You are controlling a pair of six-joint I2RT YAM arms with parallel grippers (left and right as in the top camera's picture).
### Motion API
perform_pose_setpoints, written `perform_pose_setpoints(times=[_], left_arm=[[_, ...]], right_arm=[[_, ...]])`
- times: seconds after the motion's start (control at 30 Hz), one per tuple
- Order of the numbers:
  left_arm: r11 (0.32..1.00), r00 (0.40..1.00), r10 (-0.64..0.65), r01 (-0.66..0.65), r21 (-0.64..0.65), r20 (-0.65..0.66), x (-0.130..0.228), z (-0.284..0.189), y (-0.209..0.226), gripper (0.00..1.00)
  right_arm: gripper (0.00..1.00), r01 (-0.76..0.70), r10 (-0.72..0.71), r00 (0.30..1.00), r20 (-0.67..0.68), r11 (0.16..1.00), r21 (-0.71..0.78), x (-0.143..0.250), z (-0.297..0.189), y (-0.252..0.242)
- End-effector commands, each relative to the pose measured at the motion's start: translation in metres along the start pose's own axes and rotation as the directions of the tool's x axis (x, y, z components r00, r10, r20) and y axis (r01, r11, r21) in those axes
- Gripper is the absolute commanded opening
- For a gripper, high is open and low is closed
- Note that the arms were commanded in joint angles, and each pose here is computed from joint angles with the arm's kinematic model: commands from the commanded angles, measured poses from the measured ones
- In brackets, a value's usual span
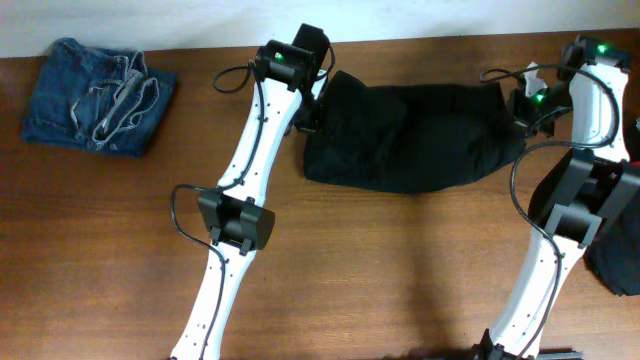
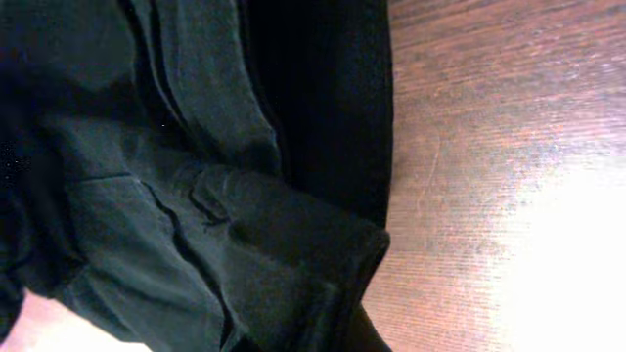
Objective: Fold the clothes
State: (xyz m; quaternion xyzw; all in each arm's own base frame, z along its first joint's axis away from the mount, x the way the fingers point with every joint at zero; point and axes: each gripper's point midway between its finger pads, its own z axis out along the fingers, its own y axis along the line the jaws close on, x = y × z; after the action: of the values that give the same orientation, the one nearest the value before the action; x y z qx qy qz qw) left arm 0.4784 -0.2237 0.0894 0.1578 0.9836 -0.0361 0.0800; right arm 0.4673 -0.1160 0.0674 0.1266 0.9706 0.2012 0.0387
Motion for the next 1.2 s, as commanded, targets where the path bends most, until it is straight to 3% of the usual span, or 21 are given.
perform_pose_setpoints(times=[0.0,0.27,0.57,0.8,1.17], left_arm=[[1.000,1.000,0.010,-0.011,0.018,0.003,-0.001,-0.001,-0.002,0.99],[0.999,1.000,0.002,-0.003,0.046,0.005,-0.001,-0.003,-0.003,0.99],[0.998,0.995,-0.034,0.030,0.049,0.092,-0.011,-0.047,0.016,0.99],[0.998,0.984,-0.052,0.044,0.052,0.172,-0.015,-0.088,0.026,0.99],[0.997,0.982,-0.065,0.057,0.049,0.177,-0.015,-0.090,0.033,0.99]], right_arm=[[0.04,-0.018,0.017,0.999,0.044,1.000,0.020,-0.009,-0.020,0.006],[0.04,0.031,-0.033,0.996,0.081,0.999,0.021,-0.012,-0.044,0.036],[0.04,0.106,-0.107,0.993,0.058,0.994,0.013,-0.011,-0.022,0.095],[0.04,0.096,-0.096,0.992,0.081,0.995,0.002,-0.015,-0.011,0.132],[0.04,0.057,-0.061,0.987,0.150,0.998,0.028,-0.014,-0.043,0.150]])
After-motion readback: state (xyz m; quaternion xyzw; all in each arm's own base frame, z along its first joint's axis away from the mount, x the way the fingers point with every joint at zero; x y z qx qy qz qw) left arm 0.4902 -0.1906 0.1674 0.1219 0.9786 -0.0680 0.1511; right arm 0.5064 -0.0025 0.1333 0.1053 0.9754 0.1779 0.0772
